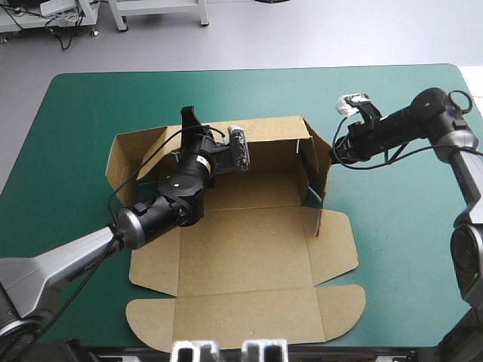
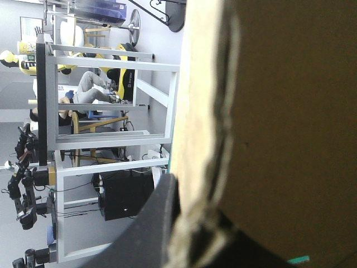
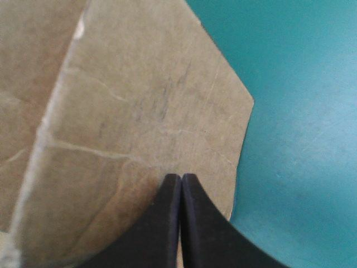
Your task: Fold the box
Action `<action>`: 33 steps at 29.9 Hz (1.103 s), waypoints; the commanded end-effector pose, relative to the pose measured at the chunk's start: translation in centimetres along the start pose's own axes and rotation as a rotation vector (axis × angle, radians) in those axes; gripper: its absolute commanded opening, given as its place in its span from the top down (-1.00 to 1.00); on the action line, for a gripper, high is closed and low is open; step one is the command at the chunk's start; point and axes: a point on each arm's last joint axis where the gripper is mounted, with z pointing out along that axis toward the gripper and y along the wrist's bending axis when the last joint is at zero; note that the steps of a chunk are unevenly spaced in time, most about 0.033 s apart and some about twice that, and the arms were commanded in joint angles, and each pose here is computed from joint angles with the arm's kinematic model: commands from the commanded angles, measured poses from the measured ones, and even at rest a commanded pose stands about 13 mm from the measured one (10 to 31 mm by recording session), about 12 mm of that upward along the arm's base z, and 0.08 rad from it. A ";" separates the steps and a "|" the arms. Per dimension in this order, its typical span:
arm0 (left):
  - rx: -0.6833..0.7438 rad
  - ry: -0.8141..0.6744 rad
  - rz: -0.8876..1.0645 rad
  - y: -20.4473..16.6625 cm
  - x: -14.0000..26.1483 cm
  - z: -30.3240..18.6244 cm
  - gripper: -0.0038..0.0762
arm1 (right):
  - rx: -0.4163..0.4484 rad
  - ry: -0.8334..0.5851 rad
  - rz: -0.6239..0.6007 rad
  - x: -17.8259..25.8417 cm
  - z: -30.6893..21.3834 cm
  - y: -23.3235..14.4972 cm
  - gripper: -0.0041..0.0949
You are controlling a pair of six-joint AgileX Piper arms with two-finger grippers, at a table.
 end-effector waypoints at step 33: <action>0.002 -0.038 0.027 -0.2 -0.8 0.3 0.93 | 0.022 -0.186 -0.263 3.5 -0.2 3.3 0.10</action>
